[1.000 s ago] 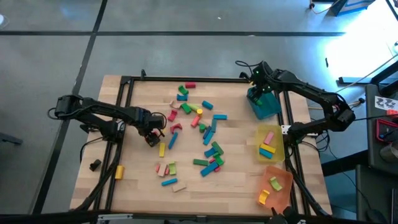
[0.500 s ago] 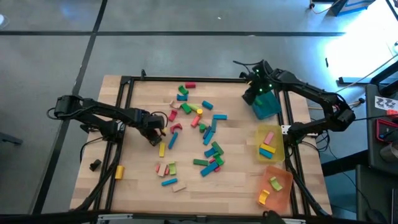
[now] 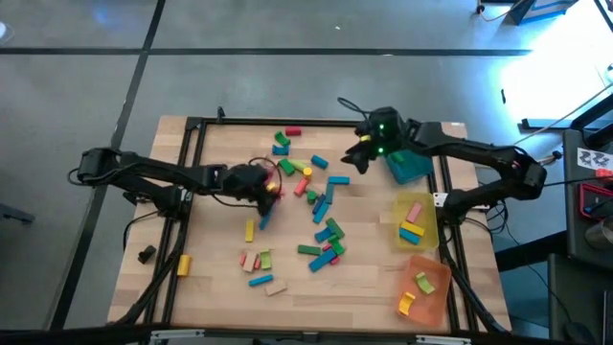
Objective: Sort blocks by size
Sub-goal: Put the orange arch block into the orange bin
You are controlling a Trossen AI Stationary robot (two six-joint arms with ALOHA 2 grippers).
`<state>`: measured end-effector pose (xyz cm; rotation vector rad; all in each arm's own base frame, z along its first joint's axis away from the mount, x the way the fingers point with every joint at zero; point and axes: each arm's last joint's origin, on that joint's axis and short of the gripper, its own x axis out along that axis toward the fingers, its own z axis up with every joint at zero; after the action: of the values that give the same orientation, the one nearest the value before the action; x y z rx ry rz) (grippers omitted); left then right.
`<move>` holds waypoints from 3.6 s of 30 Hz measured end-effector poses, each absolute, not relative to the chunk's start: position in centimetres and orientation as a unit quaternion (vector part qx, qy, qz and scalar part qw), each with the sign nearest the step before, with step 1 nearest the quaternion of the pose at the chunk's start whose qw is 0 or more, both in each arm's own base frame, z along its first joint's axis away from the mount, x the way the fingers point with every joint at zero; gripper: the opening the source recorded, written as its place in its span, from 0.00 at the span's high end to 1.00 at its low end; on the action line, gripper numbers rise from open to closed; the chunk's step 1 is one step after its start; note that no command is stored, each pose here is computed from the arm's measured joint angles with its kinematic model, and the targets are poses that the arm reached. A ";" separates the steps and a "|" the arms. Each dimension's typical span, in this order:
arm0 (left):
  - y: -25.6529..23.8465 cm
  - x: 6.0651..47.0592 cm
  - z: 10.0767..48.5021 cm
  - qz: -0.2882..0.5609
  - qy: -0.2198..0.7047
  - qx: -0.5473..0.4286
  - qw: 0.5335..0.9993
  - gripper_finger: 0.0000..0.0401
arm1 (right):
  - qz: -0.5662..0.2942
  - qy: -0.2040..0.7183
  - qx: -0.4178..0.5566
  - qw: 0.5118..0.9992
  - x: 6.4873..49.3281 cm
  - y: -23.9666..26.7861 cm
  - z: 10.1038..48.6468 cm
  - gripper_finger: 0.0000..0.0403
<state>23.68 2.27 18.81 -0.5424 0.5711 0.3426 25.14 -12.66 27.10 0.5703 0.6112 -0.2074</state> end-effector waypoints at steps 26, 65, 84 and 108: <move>1.1 29.6 20.7 0.216 0.123 -0.032 0.968 0.91 | -0.209 0.158 0.417 0.870 29.1 -5.6 28.7 0.49; 0.9 36.9 21.1 0.225 0.220 0.066 0.947 0.91 | -0.213 0.238 0.327 0.889 30.4 -2.6 26.2 0.49; 0.8 37.4 22.3 0.226 0.218 0.071 0.947 0.86 | -0.220 0.225 0.364 0.877 30.5 -2.7 26.1 0.62; 0.0 37.1 21.6 0.105 0.261 0.053 0.958 0.53 | -0.178 0.298 0.345 0.872 29.9 -2.3 25.3 0.65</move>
<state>37.07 0.04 21.61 0.1072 0.5296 0.2122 29.90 -2.34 25.35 0.7215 0.6233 -0.3725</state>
